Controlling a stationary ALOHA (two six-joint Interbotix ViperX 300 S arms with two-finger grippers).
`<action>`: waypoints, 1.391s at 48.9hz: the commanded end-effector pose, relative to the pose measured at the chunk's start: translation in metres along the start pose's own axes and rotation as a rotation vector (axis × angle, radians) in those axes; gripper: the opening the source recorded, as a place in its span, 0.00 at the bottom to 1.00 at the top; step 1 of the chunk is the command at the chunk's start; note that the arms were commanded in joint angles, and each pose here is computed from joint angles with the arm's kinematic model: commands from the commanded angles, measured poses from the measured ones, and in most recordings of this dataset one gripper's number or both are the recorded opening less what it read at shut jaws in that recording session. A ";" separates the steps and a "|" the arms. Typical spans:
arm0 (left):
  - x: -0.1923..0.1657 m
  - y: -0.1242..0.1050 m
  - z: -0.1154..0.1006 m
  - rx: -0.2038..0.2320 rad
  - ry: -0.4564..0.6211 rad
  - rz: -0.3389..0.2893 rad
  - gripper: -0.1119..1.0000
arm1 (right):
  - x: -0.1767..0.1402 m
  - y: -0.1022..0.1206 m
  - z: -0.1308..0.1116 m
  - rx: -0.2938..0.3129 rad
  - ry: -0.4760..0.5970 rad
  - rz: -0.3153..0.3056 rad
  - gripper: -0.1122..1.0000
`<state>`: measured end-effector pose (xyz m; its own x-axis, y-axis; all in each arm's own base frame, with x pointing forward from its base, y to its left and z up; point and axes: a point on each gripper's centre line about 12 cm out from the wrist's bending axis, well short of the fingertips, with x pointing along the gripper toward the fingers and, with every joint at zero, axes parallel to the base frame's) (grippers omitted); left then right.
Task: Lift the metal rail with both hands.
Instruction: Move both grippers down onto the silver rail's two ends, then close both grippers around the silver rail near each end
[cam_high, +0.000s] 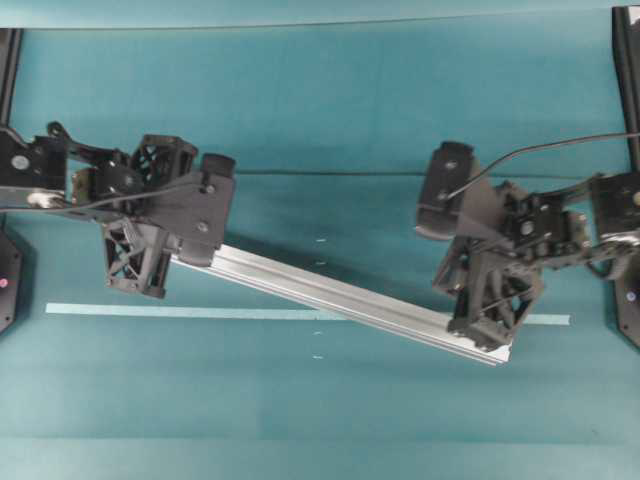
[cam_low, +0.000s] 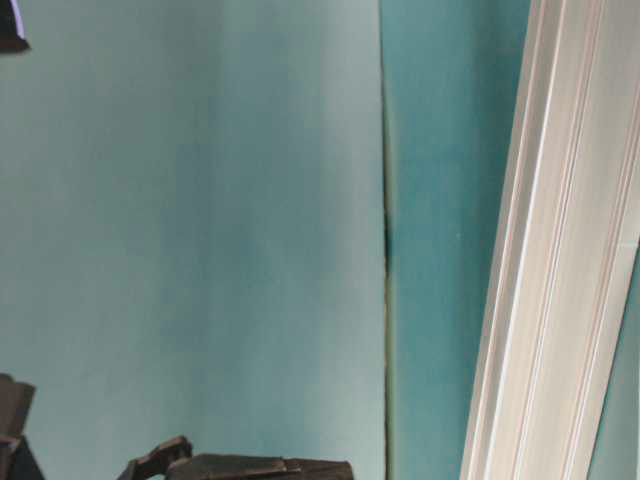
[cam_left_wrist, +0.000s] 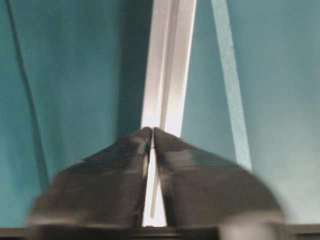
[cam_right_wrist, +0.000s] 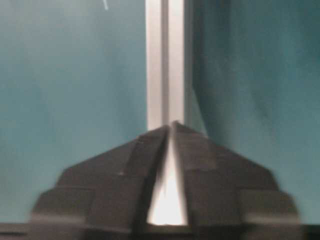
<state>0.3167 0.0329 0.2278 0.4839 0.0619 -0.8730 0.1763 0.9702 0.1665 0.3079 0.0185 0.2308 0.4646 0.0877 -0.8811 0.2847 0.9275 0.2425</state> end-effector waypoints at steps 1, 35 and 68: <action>-0.003 0.003 0.006 -0.002 -0.022 0.010 0.34 | 0.002 0.003 0.002 0.014 0.008 0.012 0.42; 0.054 -0.004 -0.014 -0.008 0.038 -0.012 0.96 | 0.058 0.008 -0.022 -0.010 0.202 -0.035 0.99; 0.099 -0.005 -0.036 -0.024 0.079 -0.020 0.96 | 0.103 -0.007 -0.051 -0.008 0.290 -0.087 0.99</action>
<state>0.3304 0.0418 0.1264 0.3984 0.0580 -0.9154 0.1677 0.9766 0.1349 0.3114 0.0386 0.1225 0.1828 0.1082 -0.9772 0.3083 0.9375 0.1615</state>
